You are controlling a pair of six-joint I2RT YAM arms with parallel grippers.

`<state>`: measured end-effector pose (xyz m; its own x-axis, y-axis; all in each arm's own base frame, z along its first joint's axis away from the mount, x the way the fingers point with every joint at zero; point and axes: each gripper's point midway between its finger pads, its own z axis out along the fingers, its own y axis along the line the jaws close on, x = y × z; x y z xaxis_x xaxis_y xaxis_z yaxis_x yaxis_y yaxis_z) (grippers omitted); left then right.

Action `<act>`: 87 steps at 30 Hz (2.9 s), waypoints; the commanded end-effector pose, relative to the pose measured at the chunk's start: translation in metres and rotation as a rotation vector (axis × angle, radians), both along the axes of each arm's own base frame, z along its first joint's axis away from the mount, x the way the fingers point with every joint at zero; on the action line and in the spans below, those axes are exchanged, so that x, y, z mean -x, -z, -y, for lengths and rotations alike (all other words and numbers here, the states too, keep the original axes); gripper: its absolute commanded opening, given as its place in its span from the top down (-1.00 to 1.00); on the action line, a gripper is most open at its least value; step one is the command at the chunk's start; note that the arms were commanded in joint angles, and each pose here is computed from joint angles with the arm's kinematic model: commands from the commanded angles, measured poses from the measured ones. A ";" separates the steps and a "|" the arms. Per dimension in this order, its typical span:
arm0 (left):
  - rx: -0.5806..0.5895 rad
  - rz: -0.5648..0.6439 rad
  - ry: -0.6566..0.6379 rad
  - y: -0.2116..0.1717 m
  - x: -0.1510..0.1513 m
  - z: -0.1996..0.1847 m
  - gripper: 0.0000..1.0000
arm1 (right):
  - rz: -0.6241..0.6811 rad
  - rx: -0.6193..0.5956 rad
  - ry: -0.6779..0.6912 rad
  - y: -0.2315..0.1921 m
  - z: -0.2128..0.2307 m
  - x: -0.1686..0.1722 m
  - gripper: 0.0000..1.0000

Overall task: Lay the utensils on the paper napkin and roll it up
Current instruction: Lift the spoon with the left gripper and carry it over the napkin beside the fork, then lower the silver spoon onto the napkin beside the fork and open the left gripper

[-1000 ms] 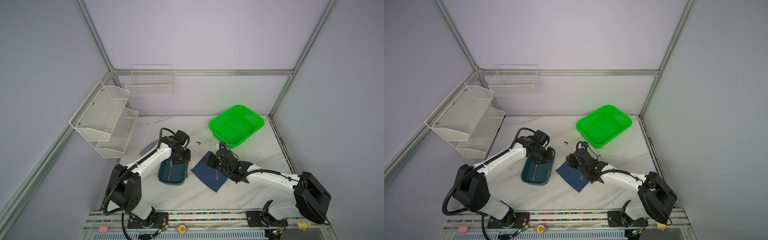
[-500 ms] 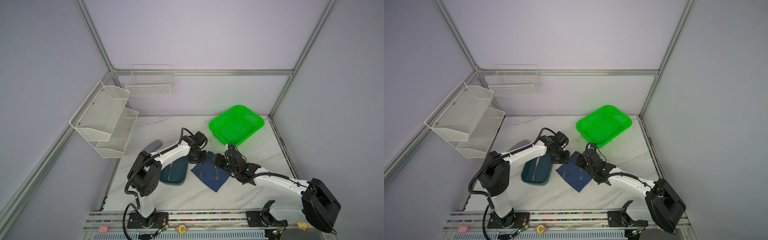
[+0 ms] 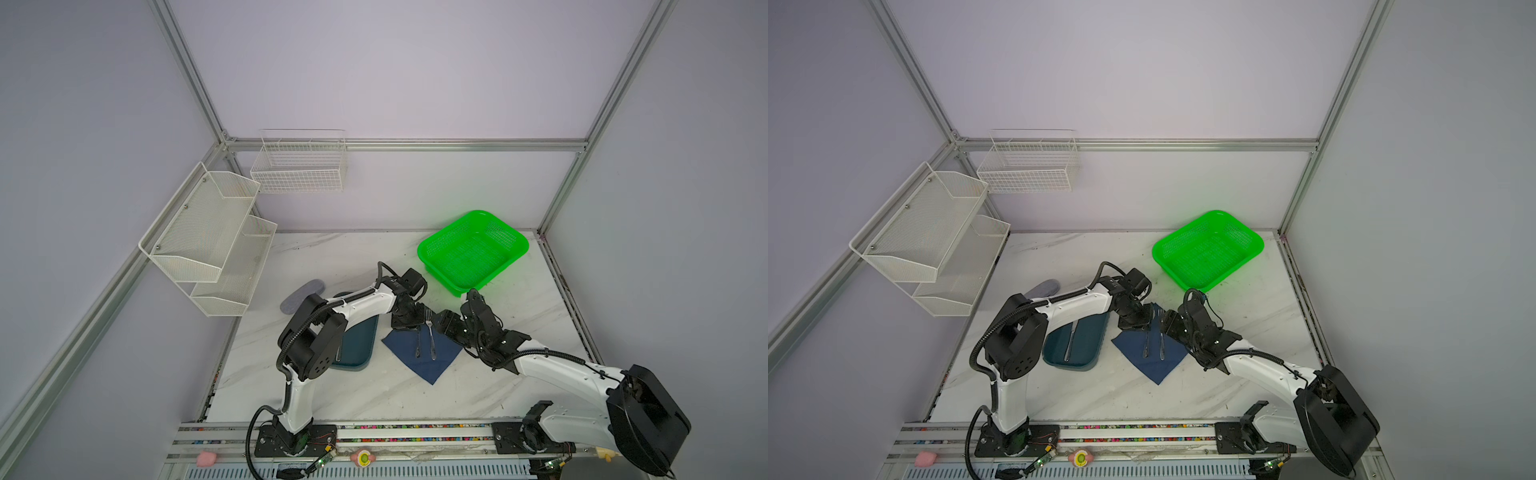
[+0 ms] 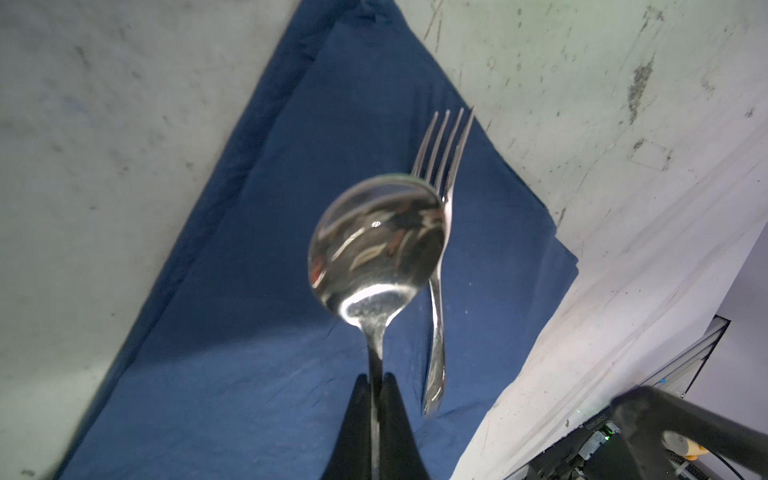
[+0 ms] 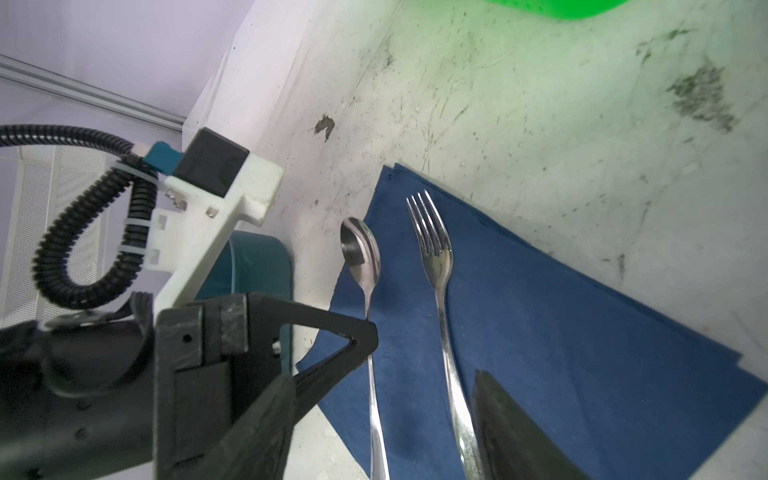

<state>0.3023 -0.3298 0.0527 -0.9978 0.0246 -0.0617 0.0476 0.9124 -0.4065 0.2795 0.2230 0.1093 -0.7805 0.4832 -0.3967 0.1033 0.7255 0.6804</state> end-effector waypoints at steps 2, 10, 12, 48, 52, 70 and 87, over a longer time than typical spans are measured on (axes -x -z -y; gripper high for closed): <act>0.115 0.068 -0.011 -0.034 -0.023 0.035 0.93 | 0.000 -0.003 0.007 0.003 0.003 0.001 -0.39; 0.123 0.044 -0.014 -0.024 -0.022 0.045 0.93 | -0.019 -0.029 0.010 0.007 0.003 0.003 -0.39; 0.115 0.046 -0.022 -0.022 -0.022 0.044 0.93 | -0.018 -0.030 0.012 0.007 0.004 0.003 -0.39; 0.009 -0.008 -0.097 0.018 -0.015 0.024 0.84 | -0.032 -0.008 0.056 0.014 0.013 0.003 -0.39; 0.009 -0.012 -0.095 0.019 -0.015 0.024 0.80 | -0.032 -0.003 0.058 0.016 0.014 0.003 -0.39; -0.020 0.020 -0.065 0.014 -0.018 0.020 0.74 | -0.030 -0.006 0.041 0.015 0.010 0.003 -0.39; -0.052 0.058 -0.012 0.006 -0.021 0.016 0.66 | -0.012 0.015 0.054 0.010 0.015 0.001 -0.40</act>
<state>0.3132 -0.3465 0.0302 -0.9977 0.0004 -0.0673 0.0260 0.9249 -0.3794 0.2756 0.2137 0.0944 -0.7769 0.5034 -0.3782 0.1454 0.7279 0.6701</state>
